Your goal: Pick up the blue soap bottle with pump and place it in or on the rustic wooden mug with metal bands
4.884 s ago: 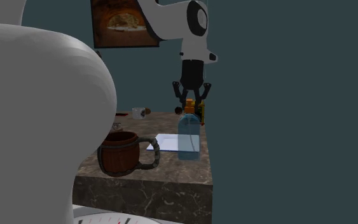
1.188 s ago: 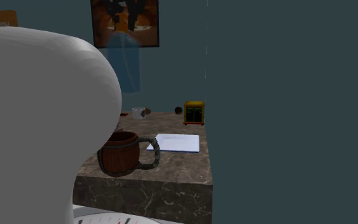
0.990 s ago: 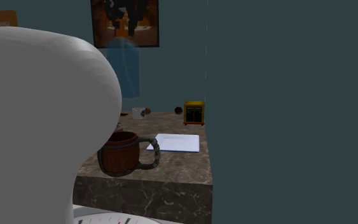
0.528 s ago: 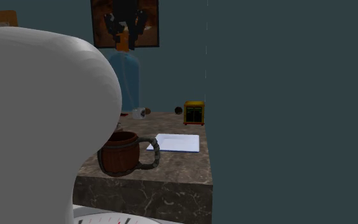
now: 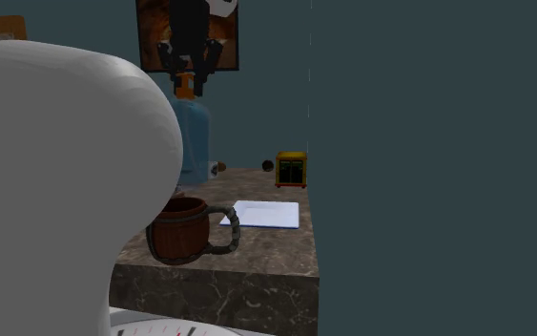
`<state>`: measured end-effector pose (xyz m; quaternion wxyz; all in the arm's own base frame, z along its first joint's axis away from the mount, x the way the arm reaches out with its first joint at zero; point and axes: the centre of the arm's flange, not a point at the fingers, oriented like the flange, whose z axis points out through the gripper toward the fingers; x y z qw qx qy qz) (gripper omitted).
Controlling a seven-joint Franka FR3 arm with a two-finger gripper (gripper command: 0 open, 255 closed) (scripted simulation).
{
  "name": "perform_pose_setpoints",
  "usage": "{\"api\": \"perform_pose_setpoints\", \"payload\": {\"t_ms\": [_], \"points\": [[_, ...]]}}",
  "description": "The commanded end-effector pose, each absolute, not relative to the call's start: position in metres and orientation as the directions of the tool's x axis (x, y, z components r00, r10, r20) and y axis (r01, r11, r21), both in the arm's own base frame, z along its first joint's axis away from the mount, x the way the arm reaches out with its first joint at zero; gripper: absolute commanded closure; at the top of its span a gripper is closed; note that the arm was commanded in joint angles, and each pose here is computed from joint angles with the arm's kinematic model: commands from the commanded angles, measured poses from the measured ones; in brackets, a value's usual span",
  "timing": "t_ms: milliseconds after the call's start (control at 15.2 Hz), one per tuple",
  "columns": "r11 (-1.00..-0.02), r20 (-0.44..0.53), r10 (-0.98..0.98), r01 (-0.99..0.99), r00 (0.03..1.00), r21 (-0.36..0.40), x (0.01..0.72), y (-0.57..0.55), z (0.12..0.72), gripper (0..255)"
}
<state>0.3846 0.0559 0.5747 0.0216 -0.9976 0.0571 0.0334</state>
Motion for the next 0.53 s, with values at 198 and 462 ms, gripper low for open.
{"api": "perform_pose_setpoints", "payload": {"t_ms": [198, 462], "points": [[-0.993, -0.068, -0.113, -0.115, 0.991, -0.039, 0.384, 0.055, 0.548, 255], [-0.993, -0.068, -0.113, -0.115, 0.991, -0.039, 0.384, 0.055, 0.531, 255]]}}
